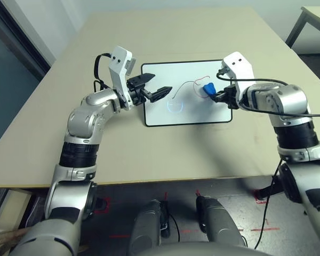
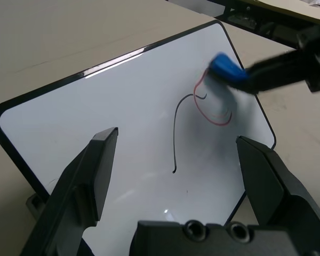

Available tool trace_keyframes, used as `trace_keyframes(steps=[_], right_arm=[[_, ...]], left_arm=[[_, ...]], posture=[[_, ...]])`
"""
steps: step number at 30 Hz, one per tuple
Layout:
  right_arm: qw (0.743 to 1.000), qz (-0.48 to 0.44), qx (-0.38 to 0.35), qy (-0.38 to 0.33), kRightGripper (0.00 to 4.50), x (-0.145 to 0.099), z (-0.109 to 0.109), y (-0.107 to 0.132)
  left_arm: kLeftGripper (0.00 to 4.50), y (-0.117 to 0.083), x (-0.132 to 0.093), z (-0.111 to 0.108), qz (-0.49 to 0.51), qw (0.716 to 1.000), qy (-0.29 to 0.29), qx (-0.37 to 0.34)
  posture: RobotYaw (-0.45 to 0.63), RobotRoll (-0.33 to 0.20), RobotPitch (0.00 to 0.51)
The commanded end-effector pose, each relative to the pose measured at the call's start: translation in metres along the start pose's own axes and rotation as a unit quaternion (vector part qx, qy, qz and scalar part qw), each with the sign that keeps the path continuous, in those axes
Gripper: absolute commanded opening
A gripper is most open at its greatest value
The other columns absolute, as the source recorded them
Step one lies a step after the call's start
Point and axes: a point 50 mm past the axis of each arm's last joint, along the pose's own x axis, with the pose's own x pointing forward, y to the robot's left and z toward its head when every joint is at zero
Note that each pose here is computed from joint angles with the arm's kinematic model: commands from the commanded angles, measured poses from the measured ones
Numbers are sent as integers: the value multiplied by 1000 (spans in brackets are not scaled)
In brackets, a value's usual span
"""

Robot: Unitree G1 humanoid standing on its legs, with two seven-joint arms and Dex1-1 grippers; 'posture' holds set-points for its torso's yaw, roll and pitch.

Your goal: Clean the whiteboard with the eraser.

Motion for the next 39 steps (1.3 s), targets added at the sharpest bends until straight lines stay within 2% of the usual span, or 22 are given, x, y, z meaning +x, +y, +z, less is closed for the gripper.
trace_keyframes(steps=[1,7,10,12,18,21,24,27,31,35,39], right_arm=[[1000,-3,8,9,438,5,-6,-2],[997,50,3,62,438,0,-33,23],[996,60,4,71,437,-4,-38,30],[996,56,6,67,437,-4,-37,30],[1000,-11,15,16,421,5,-13,3],[1000,-21,16,10,420,9,-9,-3],[1000,-15,14,17,420,12,-11,-1],[999,16,11,46,420,9,-25,14],[997,39,7,62,420,5,-33,25],[999,25,6,46,420,4,-23,19],[1000,-8,8,8,420,7,-3,5]], left_arm=[[4500,-3,0,-2,-4,1000,2,-1],[4500,-3,0,-3,-3,1000,0,-3],[4500,-3,0,-3,-3,1000,0,-4],[4500,-3,1,-3,-3,1000,-1,-5],[4500,-4,0,-4,-2,1000,-1,-7],[4500,-5,0,-5,-1,1000,0,-8],[4500,-5,-2,-6,0,1000,2,-9],[4500,-6,-3,-6,2,1000,2,-10],[4500,-6,-3,-5,2,1000,0,-11],[4500,-6,-1,-4,1,1000,-2,-11],[4500,-7,0,-4,0,1000,-3,-11]], posture=[[-118,0,143],[-120,0,145],[-123,0,147],[-123,0,149],[-121,0,154],[-120,0,160],[-114,0,165],[-115,0,165],[-116,0,165],[-123,0,161],[-123,0,162]])
